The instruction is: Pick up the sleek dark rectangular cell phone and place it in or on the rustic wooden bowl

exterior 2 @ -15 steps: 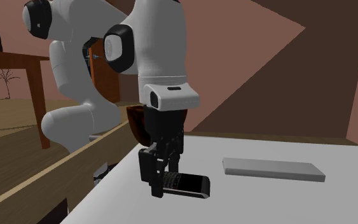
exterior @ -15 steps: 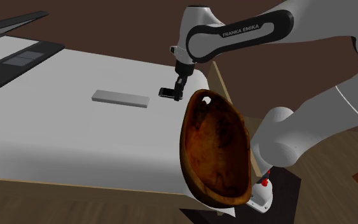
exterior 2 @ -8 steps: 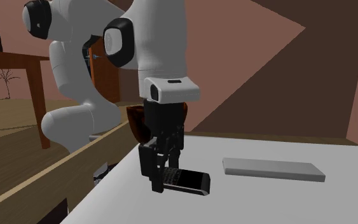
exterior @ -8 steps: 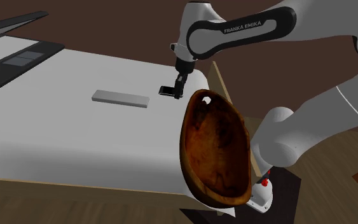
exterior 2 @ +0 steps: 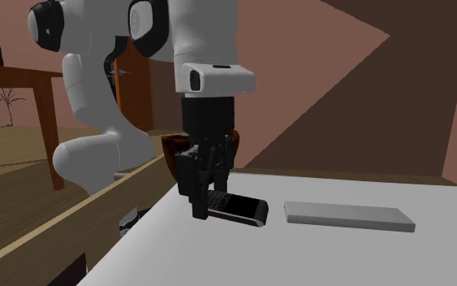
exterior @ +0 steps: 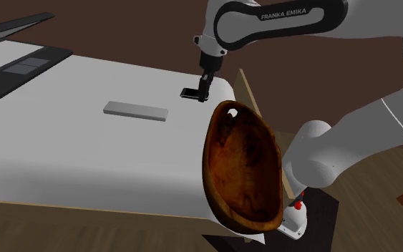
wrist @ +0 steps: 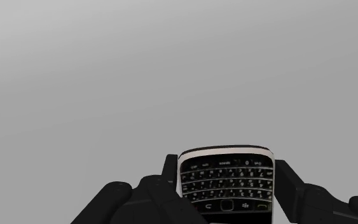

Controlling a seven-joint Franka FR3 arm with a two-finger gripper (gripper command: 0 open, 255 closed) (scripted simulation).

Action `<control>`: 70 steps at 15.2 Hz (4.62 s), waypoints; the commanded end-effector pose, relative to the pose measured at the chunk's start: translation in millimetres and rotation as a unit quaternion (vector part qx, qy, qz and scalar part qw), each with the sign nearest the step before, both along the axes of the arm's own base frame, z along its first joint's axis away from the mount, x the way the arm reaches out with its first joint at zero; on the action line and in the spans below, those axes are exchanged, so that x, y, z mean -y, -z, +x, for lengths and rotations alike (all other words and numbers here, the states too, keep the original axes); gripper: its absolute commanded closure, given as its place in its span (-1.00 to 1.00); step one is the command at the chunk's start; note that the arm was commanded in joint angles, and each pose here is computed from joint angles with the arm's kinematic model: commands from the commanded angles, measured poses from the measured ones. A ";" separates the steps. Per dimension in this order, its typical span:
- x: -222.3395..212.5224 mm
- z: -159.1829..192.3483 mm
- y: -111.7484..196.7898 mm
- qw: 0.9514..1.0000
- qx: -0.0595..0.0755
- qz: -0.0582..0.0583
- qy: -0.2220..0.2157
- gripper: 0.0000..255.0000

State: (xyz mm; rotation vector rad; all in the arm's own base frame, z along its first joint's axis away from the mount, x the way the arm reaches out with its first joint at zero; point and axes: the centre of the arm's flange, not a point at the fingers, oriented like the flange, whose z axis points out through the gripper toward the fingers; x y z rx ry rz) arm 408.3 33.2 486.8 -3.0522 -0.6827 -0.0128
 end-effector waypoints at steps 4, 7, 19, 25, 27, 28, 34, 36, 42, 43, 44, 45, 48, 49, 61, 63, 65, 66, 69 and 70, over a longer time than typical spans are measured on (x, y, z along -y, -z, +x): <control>-0.6 0.1 -26.0 1.000 0.000 0.000 0.000 1.00; -0.6 0.1 -41.8 1.000 0.000 0.000 0.000 1.00; -0.6 0.1 -105.2 1.000 0.000 0.000 0.000 1.00; -0.6 0.1 -136.9 1.000 0.000 0.000 0.000 1.00; -0.6 0.1 -147.4 1.000 0.000 0.000 0.000 1.00; -0.6 0.1 -152.7 1.000 0.000 0.000 0.000 1.00; -13.1 -23.2 -170.5 1.000 0.000 0.000 0.000 1.00; -25.6 -46.4 -171.0 1.000 0.000 0.000 0.000 1.00; -63.1 -116.2 -172.7 1.000 0.000 0.000 0.000 1.00; -69.3 -127.8 -173.0 1.000 0.000 0.000 0.000 1.00; -75.6 -139.5 -173.2 1.000 0.000 0.000 0.000 1.00; -81.8 -151.1 -173.5 1.000 0.000 0.000 0.000 1.00; -100.6 -186.0 -174.4 1.000 0.000 0.000 0.000 1.00; -106.8 -197.6 -174.6 1.000 0.000 0.000 0.000 1.00; -159.3 -295.2 -155.8 1.000 0.000 0.000 0.000 1.00; -159.3 -295.2 -145.3 1.000 0.000 0.000 0.000 1.00; -159.3 -295.2 -134.7 1.000 0.000 0.000 0.000 1.00; -159.3 -295.2 -129.4 1.000 0.000 0.000 0.000 1.00; -159.3 -295.2 -113.6 1.000 0.000 0.000 0.000 1.00; -159.3 -295.2 -108.3 1.000 0.000 0.000 0.000 1.00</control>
